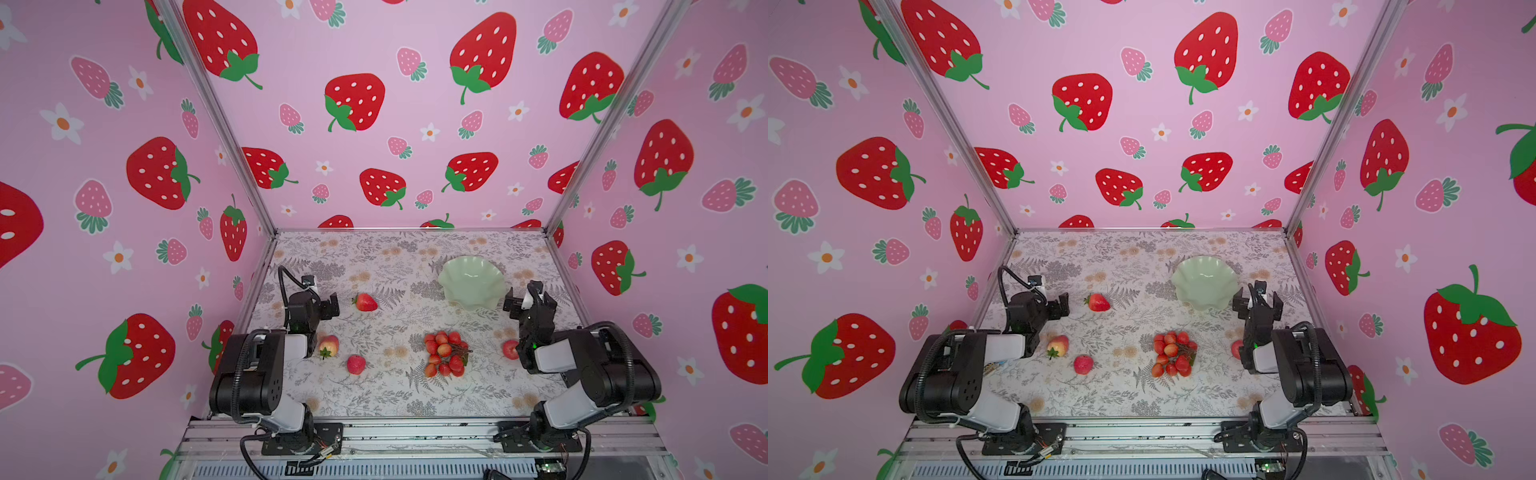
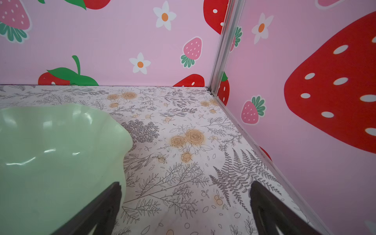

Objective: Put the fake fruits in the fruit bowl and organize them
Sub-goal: 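Grasp the strawberry bunch stem with the right gripper while the left arm advances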

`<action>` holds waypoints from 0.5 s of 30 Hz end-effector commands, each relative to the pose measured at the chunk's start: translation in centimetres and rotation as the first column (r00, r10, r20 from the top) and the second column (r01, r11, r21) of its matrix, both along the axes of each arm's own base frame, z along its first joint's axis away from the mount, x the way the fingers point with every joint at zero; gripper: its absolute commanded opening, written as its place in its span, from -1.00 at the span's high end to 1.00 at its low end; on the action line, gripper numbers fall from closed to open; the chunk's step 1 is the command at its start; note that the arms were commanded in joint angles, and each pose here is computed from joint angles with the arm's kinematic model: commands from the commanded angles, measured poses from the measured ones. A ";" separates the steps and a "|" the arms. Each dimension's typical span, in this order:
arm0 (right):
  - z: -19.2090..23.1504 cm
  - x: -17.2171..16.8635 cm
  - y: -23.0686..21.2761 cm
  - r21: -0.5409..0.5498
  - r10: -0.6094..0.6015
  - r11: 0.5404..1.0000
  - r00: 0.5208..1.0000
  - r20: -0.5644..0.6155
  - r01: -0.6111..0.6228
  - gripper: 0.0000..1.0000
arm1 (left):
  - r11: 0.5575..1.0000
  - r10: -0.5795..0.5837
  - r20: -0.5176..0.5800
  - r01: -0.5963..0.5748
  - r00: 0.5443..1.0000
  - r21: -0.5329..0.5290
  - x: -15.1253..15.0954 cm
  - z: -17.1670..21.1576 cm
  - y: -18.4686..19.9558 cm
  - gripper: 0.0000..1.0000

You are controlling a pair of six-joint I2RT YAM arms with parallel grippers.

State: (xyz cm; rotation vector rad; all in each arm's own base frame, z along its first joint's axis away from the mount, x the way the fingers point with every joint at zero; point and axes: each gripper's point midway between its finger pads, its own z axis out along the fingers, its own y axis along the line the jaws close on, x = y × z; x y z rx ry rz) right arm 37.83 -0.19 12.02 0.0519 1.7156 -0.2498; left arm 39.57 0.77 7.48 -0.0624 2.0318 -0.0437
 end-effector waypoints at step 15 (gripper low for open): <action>0.4 -0.2 0.0 0.014 -0.010 1.000 1.000 0.022 0.010 -0.99 | 0.999 -0.037 0.043 0.037 0.998 -0.017 0.7 1.1 0.0 -0.98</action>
